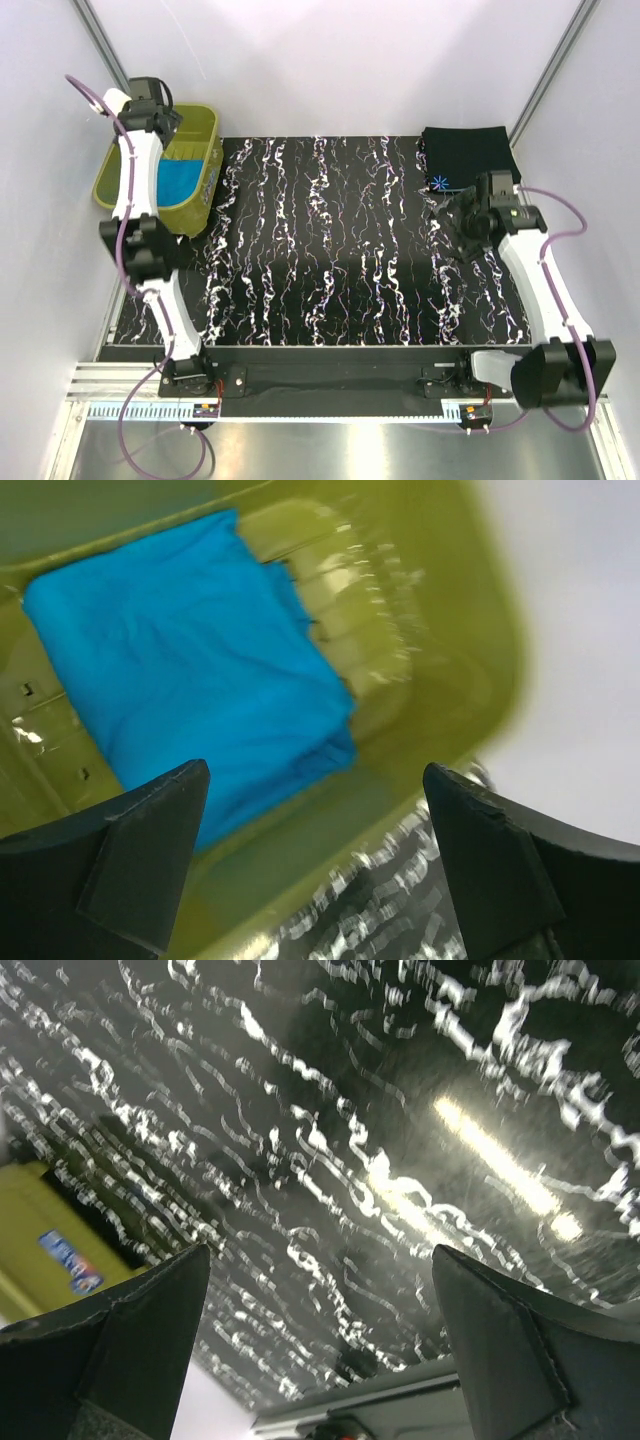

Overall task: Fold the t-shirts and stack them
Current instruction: Grab the tshirt from the pile

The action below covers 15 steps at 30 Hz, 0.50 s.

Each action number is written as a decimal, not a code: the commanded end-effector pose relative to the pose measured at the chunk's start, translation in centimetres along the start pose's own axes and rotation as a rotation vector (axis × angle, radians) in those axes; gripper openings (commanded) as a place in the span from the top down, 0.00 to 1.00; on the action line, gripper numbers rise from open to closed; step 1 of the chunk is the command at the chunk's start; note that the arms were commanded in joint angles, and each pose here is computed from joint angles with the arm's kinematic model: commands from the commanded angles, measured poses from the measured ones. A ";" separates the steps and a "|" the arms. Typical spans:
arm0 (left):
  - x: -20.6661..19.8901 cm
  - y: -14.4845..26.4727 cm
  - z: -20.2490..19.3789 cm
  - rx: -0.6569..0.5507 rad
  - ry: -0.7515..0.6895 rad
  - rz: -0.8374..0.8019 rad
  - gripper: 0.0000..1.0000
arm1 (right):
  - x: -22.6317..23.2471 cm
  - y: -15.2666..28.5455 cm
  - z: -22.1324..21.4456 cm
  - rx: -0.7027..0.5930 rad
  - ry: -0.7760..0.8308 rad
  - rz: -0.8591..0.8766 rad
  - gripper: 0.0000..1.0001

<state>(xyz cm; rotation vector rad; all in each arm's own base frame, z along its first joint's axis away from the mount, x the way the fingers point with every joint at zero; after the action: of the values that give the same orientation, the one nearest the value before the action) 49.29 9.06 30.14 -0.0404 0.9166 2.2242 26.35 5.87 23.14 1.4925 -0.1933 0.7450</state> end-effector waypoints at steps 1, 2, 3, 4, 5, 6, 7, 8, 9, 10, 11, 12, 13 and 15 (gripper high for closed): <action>1.2 -3.9 0.1 0.055 0.049 0.065 0.06 | 2.4 0.6 2.6 -0.115 0.064 0.027 0.00; 0.9 -6.1 -0.7 0.079 0.049 0.066 0.06 | 2.7 -0.2 3.0 -0.113 0.061 0.005 0.00; 0.7 -7.1 -1.2 0.085 0.048 0.070 0.05 | 3.0 -0.6 3.2 -0.111 0.062 -0.001 0.00; 0.7 -8.8 -2.3 0.104 0.049 0.084 0.05 | 3.6 -0.6 3.6 -0.115 0.064 0.005 0.00; 0.9 -9.7 -2.9 0.119 0.057 0.092 0.04 | 3.7 -1.6 3.7 -0.104 0.062 -0.021 0.00; 0.8 -10.6 -3.4 0.122 0.079 0.088 0.03 | 3.9 -2.0 3.9 -0.098 0.063 -0.028 0.00; 1.4 -12.1 -5.1 0.156 0.075 0.108 0.03 | 4.4 -2.1 4.0 -0.096 0.063 -0.024 0.00; 1.6 -12.9 -5.8 0.173 0.084 0.110 0.03 | 4.4 -3.0 4.2 -0.087 0.061 -0.046 0.00; 1.8 -13.6 -6.3 0.176 0.094 0.114 0.03 | 4.5 -3.4 4.2 -0.080 0.061 -0.052 0.00; 2.5 -14.6 -7.7 0.201 0.100 0.139 0.03 | 4.9 -3.5 4.4 -0.079 0.061 -0.052 0.00; 2.9 -15.2 -8.3 0.214 0.109 0.149 0.03 | 4.9 -4.2 4.5 -0.074 0.063 -0.068 0.00; 3.0 -15.8 -8.7 0.216 0.138 0.148 0.03 | 5.0 -4.5 4.6 -0.072 0.063 -0.072 0.00; 3.6 -16.6 -10.0 0.245 0.147 0.162 0.03 | 5.2 -4.6 4.7 -0.073 0.063 -0.071 0.00; 3.8 -17.4 -10.7 0.256 0.175 0.159 0.04 | 5.3 -5.2 4.7 -0.067 0.058 -0.082 0.00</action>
<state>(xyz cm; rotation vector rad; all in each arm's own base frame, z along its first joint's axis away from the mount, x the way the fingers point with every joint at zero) 53.55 12.75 11.00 0.1084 1.3155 2.2747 33.73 4.14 20.96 1.4440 -0.0820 0.6779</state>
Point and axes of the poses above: each gripper's point midway between its finger pads, its own y axis back along the fingers, its own x axis along the line the jaws close on, z = x × y, the point moved 5 cm from there along y, back along the fingers, and after that the axes turned 11 degrees about -y, right-handed, at the moved point
